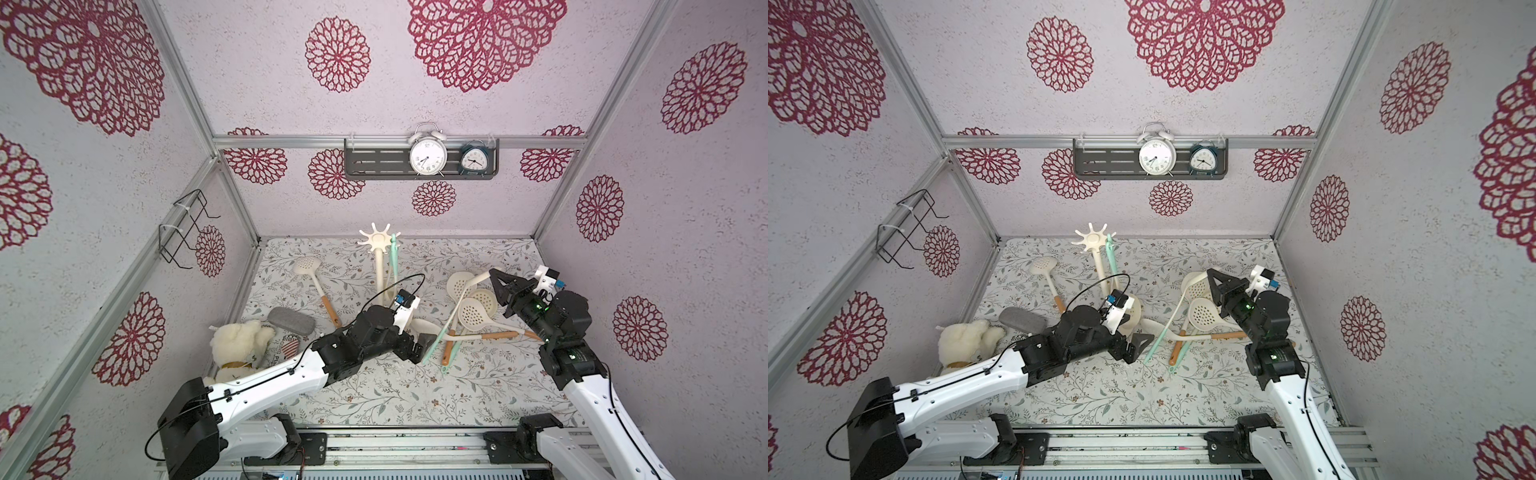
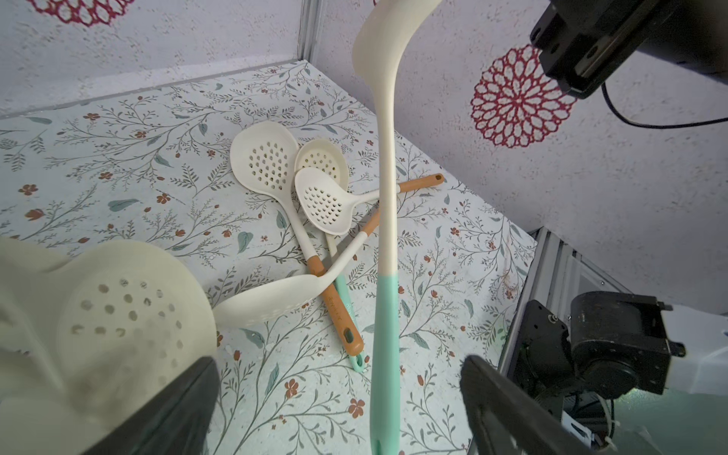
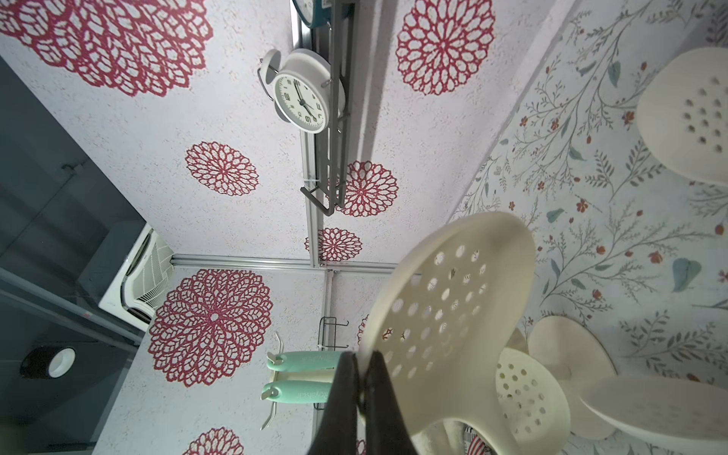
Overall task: Hang the skimmer on the kitchen utensil rack
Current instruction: Pick up the skimmer from the center of the board.
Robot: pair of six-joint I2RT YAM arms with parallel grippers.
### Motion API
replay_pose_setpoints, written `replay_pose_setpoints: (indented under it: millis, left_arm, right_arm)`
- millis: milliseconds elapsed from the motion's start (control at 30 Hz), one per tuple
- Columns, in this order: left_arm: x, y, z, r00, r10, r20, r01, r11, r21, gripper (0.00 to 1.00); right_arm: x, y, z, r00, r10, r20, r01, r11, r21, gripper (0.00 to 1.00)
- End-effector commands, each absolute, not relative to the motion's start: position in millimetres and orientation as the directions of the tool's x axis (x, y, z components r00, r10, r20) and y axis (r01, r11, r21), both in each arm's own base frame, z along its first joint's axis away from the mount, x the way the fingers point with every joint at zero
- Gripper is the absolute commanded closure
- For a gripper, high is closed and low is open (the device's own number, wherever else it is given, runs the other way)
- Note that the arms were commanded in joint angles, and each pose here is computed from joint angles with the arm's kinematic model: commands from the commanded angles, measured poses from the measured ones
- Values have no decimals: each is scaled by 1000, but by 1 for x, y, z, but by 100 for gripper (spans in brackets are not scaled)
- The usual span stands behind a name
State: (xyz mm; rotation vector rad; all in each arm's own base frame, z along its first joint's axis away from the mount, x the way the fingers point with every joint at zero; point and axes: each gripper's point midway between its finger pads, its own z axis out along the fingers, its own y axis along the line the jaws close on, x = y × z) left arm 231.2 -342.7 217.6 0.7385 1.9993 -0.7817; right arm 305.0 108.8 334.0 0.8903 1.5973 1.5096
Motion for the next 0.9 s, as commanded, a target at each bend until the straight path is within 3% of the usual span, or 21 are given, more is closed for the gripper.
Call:
replay_pose_setpoints:
  millis: [0, 200, 367, 567, 767, 867]
  left_arm:
    - [223, -357, 208, -450, 299, -842, 781, 590, -208, 5]
    - [219, -367, 187, -448, 379, -809, 790, 592, -160, 14]
    - [209, -369, 171, -451, 425, -785, 791, 597, -131, 28]
    - [202, -365, 167, -442, 448, -777, 787, 610, -96, 58]
    - [199, -357, 179, -432, 429, -793, 774, 628, -82, 97]
    - [198, -349, 185, -430, 412, -803, 766, 638, -83, 100]
  right_arm:
    - [294, 110, 371, -492, 870, -35, -111, -23, 994, 100]
    - [294, 108, 368, -484, 875, -18, -102, -35, 994, 100]
    - [295, 107, 369, -479, 878, -5, -102, -50, 994, 100]
    - [297, 103, 368, -457, 889, -20, -97, -28, 995, 100]
    - [298, 97, 359, -420, 906, -48, -71, 20, 997, 100]
    - [297, 93, 357, -396, 915, -72, -74, 46, 996, 100]
